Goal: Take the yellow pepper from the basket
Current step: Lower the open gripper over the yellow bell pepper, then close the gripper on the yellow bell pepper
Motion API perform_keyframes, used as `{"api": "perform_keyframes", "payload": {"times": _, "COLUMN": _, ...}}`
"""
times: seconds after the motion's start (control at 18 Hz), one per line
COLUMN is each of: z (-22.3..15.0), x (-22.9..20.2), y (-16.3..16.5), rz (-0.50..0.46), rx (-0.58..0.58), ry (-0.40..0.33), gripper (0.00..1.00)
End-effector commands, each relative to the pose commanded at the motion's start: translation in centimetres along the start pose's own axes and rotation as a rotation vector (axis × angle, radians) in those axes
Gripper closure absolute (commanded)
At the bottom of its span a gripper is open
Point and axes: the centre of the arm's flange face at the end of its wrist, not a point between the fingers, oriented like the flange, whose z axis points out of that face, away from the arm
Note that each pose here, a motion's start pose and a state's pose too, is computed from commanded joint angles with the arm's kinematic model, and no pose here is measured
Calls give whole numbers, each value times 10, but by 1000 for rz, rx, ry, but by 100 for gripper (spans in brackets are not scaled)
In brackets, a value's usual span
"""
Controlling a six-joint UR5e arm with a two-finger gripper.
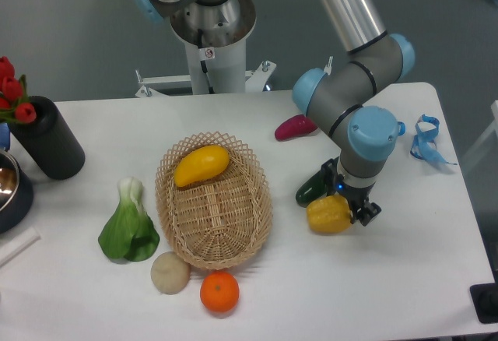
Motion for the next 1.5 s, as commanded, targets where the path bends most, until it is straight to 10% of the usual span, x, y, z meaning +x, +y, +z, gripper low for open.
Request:
{"api": "perform_keyframes", "payload": {"times": 0.28, "z": -8, "x": -5, "y": 0, "rz": -8, "rx": 0, "ry": -17, "gripper": 1}}
{"api": "perform_keyframes", "payload": {"times": 0.94, "z": 6, "x": -3, "y": -20, "rz": -14, "rx": 0, "ry": 0, "gripper": 1}}
{"api": "perform_keyframes", "payload": {"times": 1.5, "z": -7, "x": 0, "y": -23, "rz": -23, "rx": -12, "ry": -18, "gripper": 36}}
